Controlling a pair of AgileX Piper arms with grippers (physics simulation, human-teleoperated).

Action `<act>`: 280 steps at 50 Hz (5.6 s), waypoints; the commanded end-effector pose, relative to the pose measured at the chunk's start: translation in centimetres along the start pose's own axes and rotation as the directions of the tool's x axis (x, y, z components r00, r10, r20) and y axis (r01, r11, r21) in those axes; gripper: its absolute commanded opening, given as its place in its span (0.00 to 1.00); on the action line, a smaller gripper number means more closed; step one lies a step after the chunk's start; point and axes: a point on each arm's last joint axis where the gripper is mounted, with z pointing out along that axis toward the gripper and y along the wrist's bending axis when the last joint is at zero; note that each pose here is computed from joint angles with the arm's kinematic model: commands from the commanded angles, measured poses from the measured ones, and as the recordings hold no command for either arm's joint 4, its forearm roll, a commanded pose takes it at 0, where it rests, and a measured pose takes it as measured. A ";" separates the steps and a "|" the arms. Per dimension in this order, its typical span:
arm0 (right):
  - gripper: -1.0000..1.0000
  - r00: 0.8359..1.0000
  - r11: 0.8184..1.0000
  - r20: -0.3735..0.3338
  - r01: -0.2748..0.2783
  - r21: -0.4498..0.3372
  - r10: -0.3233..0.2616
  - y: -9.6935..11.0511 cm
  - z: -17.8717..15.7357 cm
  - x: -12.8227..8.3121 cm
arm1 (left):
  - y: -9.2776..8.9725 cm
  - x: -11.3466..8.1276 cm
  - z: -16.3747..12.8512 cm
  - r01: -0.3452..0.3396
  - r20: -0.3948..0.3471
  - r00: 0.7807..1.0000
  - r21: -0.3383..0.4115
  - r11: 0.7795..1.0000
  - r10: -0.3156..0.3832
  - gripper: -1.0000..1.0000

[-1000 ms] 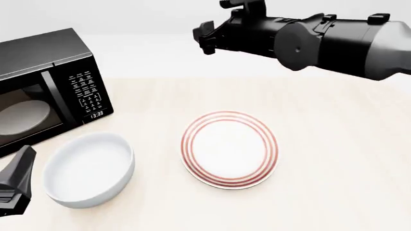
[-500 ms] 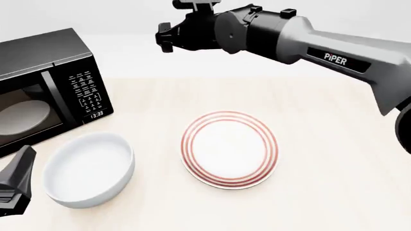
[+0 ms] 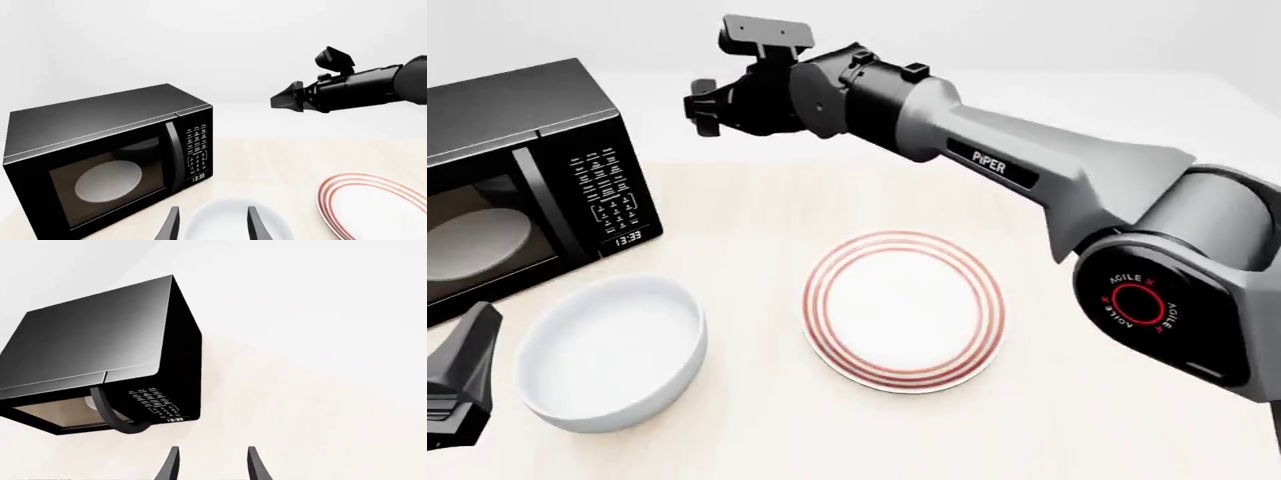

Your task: Put the white bowl to the right of the plate.

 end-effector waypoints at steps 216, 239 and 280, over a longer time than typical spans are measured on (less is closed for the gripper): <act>0.00 0.948 0.898 0.221 -0.293 0.328 0.228 -15.3 -26.2 14.7 | 0.0 0.0 0.0 0.000 0.000 1.000 0.000 1.000 0.000 1.00; 0.00 0.902 0.756 0.333 -0.416 0.505 0.274 -18.4 -32.7 19.5 | 0.0 0.0 0.0 0.000 0.000 1.000 0.000 1.000 0.000 1.00; 0.00 0.834 0.504 0.471 -0.549 0.667 0.286 -22.7 -36.7 22.5 | 0.0 0.0 0.0 0.000 0.000 1.000 0.000 1.000 0.000 1.00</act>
